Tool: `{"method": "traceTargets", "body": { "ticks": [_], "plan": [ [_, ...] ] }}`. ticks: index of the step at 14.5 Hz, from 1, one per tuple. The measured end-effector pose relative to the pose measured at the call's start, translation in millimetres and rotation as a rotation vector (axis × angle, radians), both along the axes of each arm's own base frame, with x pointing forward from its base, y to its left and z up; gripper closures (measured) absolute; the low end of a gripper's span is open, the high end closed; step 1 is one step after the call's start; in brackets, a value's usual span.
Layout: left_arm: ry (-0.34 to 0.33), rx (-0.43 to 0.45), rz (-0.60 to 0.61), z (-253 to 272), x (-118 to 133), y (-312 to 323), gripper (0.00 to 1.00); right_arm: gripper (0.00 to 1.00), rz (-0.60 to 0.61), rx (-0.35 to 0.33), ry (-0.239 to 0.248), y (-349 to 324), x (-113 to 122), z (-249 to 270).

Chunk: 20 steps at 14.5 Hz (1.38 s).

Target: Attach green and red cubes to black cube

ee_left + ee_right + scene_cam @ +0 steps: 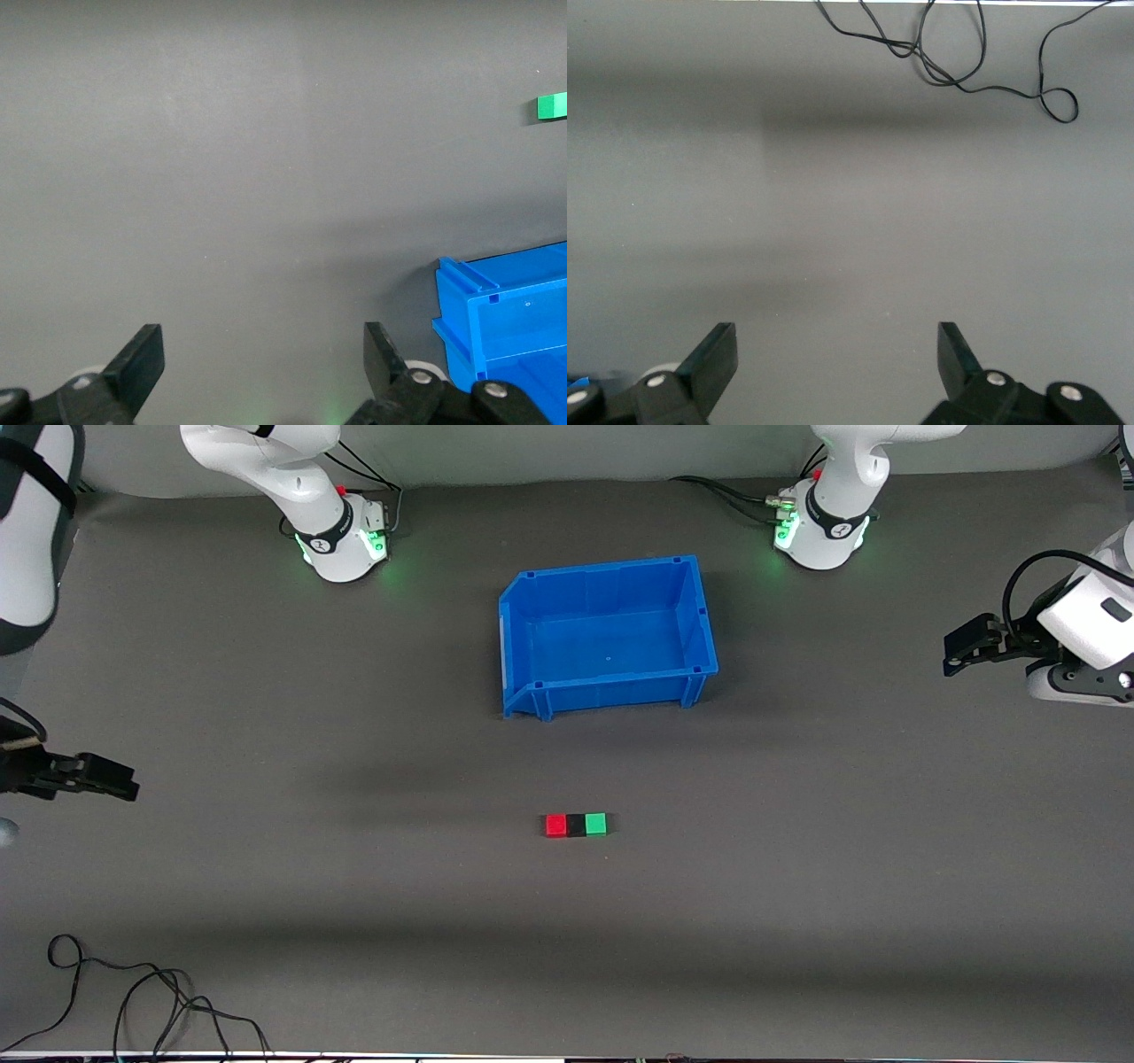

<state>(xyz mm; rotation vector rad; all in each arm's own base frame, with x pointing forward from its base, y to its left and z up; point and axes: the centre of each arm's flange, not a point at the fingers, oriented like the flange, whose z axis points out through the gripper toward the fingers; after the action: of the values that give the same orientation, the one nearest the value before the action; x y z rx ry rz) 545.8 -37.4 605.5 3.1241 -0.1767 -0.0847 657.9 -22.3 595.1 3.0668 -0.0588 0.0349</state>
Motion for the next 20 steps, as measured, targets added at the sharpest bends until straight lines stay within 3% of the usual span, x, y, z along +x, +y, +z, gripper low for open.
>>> {"method": "traceTargets", "body": {
  "ticks": [8, 14, 17, 20],
  "plan": [
    [0.0, 0.0, 0.0, 0.0, 0.0, 0.0, 0.0, 0.0, -0.002, 0.013, 0.04, -1.1, -13.0, -1.7],
    [0.0, 0.0, 0.0, 0.0, 0.0, 0.0, 0.0, 0.0, -0.042, 0.054, -0.014, -46.0, -49.7, -1.8],
    [0.0, 0.0, 0.0, 0.0, 0.0, 0.0, 0.0, 0.0, -0.033, 0.073, -0.01, -42.4, -69.9, -5.5],
    [0.0, 0.0, 0.0, 0.0, 0.0, 0.0, 0.0, 0.0, -0.021, 0.078, -0.005, -36.0, -72.9, -11.5]
  ]
}}
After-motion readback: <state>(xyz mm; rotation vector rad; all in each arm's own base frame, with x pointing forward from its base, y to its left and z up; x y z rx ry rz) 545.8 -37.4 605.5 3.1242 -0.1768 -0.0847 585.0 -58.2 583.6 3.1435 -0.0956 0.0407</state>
